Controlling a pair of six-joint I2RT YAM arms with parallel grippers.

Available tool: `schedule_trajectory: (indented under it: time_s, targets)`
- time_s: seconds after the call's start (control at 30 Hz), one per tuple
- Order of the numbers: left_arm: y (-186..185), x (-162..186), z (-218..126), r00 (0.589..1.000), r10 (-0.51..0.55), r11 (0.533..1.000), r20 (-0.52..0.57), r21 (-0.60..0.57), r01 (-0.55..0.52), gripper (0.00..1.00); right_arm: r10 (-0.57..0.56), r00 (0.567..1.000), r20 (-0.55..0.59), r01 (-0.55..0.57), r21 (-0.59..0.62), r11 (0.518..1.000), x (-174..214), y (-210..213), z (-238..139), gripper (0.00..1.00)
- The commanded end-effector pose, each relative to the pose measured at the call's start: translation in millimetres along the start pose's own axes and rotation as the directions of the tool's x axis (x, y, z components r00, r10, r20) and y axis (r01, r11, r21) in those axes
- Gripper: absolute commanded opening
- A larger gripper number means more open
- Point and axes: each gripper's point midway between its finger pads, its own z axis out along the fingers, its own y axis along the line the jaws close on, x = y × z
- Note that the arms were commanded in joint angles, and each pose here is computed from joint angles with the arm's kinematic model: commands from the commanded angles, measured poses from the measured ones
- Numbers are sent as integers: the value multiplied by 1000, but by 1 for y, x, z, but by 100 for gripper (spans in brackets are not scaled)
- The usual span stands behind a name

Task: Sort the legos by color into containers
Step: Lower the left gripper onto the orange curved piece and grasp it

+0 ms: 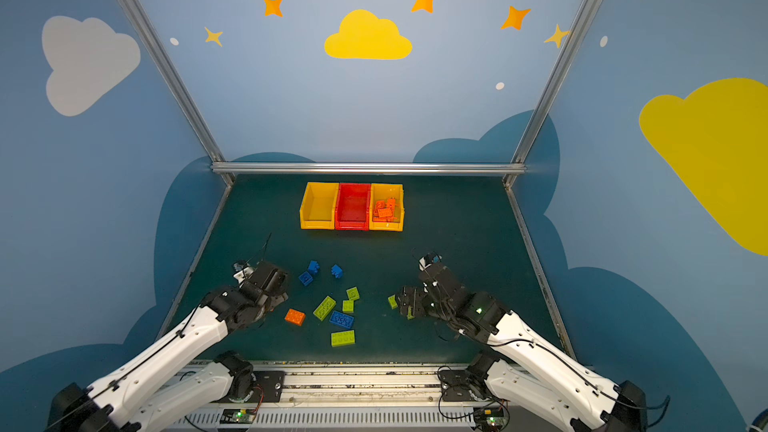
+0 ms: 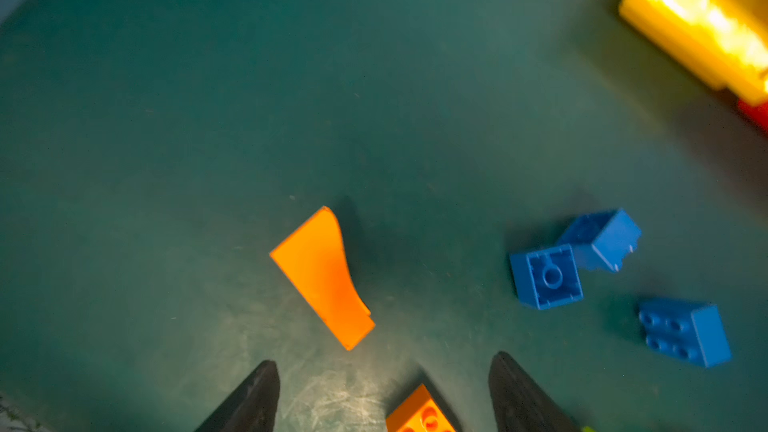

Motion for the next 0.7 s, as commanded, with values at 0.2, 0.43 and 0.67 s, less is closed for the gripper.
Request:
schedule_trajectory:
  time_s: [0.2, 0.43, 0.67]
  targets:
    - [34, 4, 35, 983, -167, 980, -69, -117, 159, 76, -48, 999, 21, 48, -31, 998, -7, 10, 5, 97]
    - [34, 4, 49, 974, -202, 974, -105, -127, 189, 73, -61, 997, 37, 61, -1, 998, -5, 1, 3, 97]
    - [30, 7, 60, 967, -214, 972, -136, -127, 197, 68, -64, 998, 31, 63, 3, 998, -1, -5, 9, 97]
